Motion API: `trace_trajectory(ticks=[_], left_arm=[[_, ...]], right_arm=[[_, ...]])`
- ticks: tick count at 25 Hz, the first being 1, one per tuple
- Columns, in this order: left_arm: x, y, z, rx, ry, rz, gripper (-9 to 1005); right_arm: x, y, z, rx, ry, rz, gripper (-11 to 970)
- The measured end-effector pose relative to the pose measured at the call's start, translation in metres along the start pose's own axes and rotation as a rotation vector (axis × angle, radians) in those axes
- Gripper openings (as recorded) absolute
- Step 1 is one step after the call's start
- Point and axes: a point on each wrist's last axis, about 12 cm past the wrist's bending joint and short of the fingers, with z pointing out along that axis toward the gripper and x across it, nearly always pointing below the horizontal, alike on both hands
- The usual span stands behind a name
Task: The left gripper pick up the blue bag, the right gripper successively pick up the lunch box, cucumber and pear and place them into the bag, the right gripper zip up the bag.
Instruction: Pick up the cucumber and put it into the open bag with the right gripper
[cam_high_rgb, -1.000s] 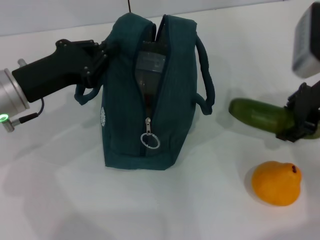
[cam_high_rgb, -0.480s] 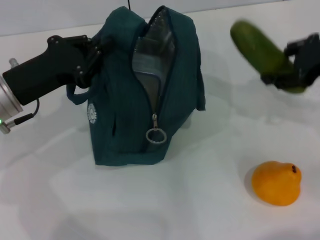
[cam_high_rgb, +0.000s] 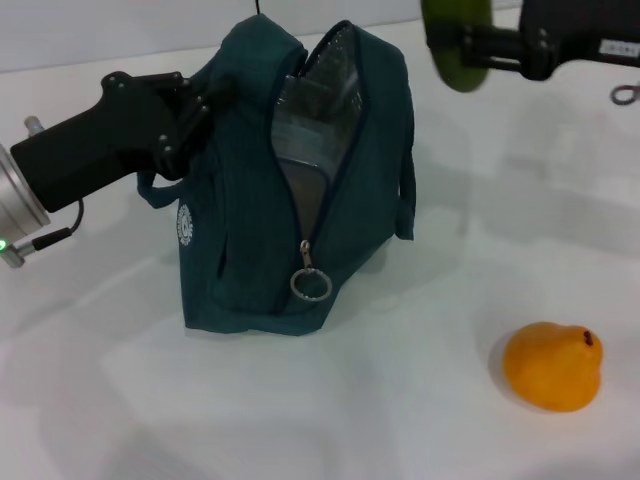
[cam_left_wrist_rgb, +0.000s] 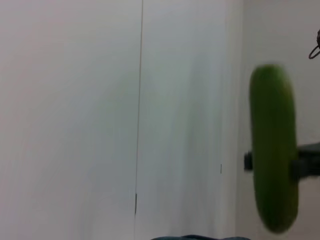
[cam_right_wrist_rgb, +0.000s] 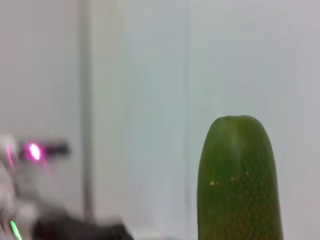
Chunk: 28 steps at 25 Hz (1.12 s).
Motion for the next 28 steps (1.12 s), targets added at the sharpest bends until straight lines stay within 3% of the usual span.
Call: trace_trajectory(ticks=[9, 17, 28], left_arm=[[0.005, -0.003, 0.003, 0.015, 0.016, 0.001, 46], [0.005, -0.005, 0.008, 0.037, 0.027, 0.0, 46], [0.006, -0.004, 0.006, 0.018, 0.027, -0.008, 46]], right_arm=[[0.002, 0.01, 0.046, -0.192, -0.214, 0.09, 613], [0.016, 0.013, 0.083, -0.262, -0.195, 0.168, 618], [0.047, 0.024, 0.07, -0.24, -0.12, 0.206, 625]])
